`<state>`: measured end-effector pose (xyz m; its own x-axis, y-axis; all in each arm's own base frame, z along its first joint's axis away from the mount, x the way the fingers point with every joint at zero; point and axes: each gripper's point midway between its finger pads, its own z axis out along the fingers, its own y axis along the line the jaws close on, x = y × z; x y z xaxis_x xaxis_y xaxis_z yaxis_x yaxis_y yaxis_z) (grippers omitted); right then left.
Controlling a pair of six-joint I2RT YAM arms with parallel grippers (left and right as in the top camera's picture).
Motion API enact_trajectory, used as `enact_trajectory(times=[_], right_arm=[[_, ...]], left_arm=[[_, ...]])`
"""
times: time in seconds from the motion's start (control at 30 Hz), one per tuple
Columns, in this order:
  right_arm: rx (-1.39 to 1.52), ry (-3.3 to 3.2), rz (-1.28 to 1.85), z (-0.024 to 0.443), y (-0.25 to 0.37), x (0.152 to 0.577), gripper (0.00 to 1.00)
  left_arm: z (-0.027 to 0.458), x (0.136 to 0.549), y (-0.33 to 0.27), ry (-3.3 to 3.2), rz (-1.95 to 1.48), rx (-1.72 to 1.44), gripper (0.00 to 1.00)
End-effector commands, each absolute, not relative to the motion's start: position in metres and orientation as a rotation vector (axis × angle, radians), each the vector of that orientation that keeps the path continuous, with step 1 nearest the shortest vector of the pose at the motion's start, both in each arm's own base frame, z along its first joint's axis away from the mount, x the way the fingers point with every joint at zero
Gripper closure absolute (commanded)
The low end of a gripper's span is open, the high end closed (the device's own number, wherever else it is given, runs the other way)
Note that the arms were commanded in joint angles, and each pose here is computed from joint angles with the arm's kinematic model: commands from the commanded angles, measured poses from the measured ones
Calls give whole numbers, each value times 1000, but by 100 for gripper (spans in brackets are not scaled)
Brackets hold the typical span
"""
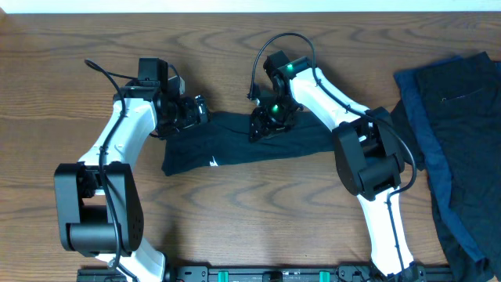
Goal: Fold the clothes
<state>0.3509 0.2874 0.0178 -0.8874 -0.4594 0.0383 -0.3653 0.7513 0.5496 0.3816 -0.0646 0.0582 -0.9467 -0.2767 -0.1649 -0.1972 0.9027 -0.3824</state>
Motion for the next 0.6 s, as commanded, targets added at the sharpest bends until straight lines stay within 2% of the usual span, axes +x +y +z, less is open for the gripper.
enact_trajectory(times=[0.0, 0.57], right_arm=[[684, -2728, -859, 15, 292, 342, 50], [726, -2702, -692, 7, 279, 324, 50]], left_arm=[[48, 376, -63, 2882, -515, -356, 3], [47, 376, -59, 2883, -482, -361, 3]])
